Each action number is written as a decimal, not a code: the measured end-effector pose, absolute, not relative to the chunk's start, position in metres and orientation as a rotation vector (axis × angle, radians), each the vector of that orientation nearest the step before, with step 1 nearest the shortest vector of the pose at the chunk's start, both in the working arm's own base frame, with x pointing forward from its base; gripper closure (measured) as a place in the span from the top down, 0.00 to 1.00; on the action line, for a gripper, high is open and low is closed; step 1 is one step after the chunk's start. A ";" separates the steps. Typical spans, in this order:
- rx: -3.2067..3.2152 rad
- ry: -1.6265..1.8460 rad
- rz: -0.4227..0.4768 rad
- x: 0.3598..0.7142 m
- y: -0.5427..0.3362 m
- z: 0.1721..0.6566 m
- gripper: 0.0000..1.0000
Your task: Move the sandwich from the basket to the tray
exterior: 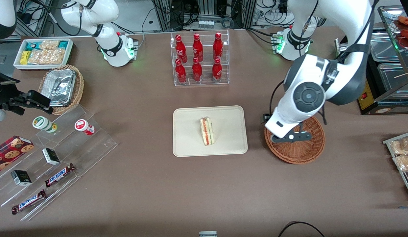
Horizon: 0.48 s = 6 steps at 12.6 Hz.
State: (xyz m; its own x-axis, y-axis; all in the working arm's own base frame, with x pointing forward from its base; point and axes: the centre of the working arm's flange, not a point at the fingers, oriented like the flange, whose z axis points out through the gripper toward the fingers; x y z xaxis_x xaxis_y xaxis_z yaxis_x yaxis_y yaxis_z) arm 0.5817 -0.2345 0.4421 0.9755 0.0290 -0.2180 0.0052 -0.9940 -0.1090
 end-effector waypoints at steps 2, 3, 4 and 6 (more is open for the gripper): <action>-3.010 0.017 0.369 0.580 -0.214 0.455 1.00; -3.011 0.025 0.374 0.579 -0.204 0.463 1.00; -3.014 0.036 0.377 0.578 -0.193 0.470 1.00; -3.027 0.061 0.373 0.570 -0.157 0.490 1.00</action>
